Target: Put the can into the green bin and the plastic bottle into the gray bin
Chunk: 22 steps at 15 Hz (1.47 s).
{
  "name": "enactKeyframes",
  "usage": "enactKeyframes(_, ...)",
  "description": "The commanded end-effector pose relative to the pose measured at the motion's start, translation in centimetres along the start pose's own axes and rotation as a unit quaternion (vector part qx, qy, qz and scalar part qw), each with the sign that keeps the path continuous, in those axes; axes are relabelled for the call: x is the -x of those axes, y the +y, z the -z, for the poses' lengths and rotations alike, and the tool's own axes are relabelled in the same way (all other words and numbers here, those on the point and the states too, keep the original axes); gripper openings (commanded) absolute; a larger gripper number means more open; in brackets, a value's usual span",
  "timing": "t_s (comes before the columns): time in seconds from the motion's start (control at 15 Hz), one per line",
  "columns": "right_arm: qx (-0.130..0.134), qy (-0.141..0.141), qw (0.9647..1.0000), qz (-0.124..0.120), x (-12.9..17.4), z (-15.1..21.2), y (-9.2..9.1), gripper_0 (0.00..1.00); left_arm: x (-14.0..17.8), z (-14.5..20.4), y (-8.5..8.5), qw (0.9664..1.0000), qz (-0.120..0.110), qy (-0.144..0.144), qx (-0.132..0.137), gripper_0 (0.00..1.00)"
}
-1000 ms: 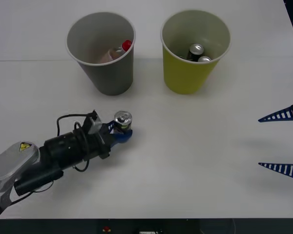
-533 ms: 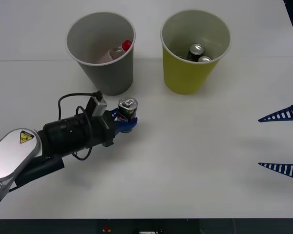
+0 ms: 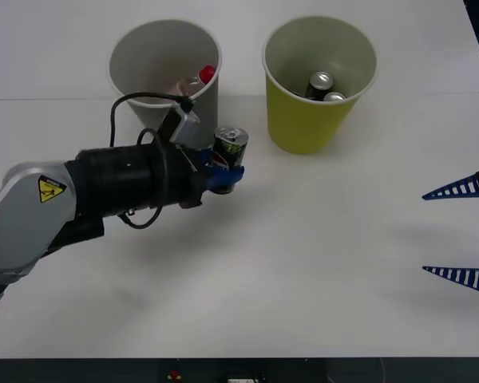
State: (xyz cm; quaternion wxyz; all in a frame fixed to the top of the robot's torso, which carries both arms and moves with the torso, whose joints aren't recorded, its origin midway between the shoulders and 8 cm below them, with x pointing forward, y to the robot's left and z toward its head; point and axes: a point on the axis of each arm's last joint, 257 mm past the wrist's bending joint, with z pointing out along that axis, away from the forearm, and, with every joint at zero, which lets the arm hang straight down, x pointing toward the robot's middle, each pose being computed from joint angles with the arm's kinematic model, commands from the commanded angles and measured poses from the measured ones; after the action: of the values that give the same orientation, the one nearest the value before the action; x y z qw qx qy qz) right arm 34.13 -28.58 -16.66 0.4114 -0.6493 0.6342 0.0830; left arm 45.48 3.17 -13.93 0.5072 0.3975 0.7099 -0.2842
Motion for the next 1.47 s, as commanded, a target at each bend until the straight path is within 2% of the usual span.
enactKeyframes(0.07, 0.0, 0.0, 1.0, 0.0, 0.0, 0.0, 0.0, 1.0, 2.4, -0.5, -0.2, 0.9996, 0.019, 0.022, -0.004, 0.0)
enactKeyframes(0.33, 0.0, 0.0, 1.0, 0.0, 0.0, 0.0, 0.0, 1.0, 5.7, -1.1, -0.2, 0.9981, 0.031, 0.053, 0.001, 0.0)
enactKeyframes(0.4, 0.0, 0.0, 1.0, 0.0, 0.0, 0.0, 0.0, 1.0, 6.5, -1.2, -0.3, 0.9981, 0.024, 0.057, 0.001, 0.0)
enactKeyframes(0.6, 0.0, 0.0, 1.0, 0.0, 0.0, 0.0, 0.0, 1.0, 8.7, -1.3, 0.0, 0.996, -0.024, 0.084, 0.018, 0.0)
enactKeyframes(0.73, 0.0, 0.0, 1.0, 0.0, 0.0, 0.0, 0.0, 1.0, 10.6, -1.6, -0.3, 0.9946, -0.018, 0.098, 0.028, 0.0)
enactKeyframes(0.8, 0.0, 0.0, 1.0, 0.0, 0.0, 0.0, 0.0, 1.0, 11.7, -2.0, -0.2, 0.9927, -0.033, 0.111, 0.034, 0.0)
enactKeyframes(1.07, 0.0, 0.0, 1.0, 0.0, 0.0, 0.0, 0.0, 1.0, 15.1, -3.8, 0.5, 0.9886, -0.042, 0.14, 0.036, 0.0)
enactKeyframes(1.2, 0.0, 0.0, 1.0, 0.0, 0.0, 0.0, 0.0, 1.0, 17.2, -4.8, 0.6, 0.9847, -0.054, 0.159, 0.048, 0.0)
enactKeyframes(1.47, 0.0, 0.0, 1.0, 0.0, 0.0, 0.0, 0.0, 1.0, 19.8, -7.4, 0.7, 0.9817, -0.048, 0.175, 0.059, 0.0)
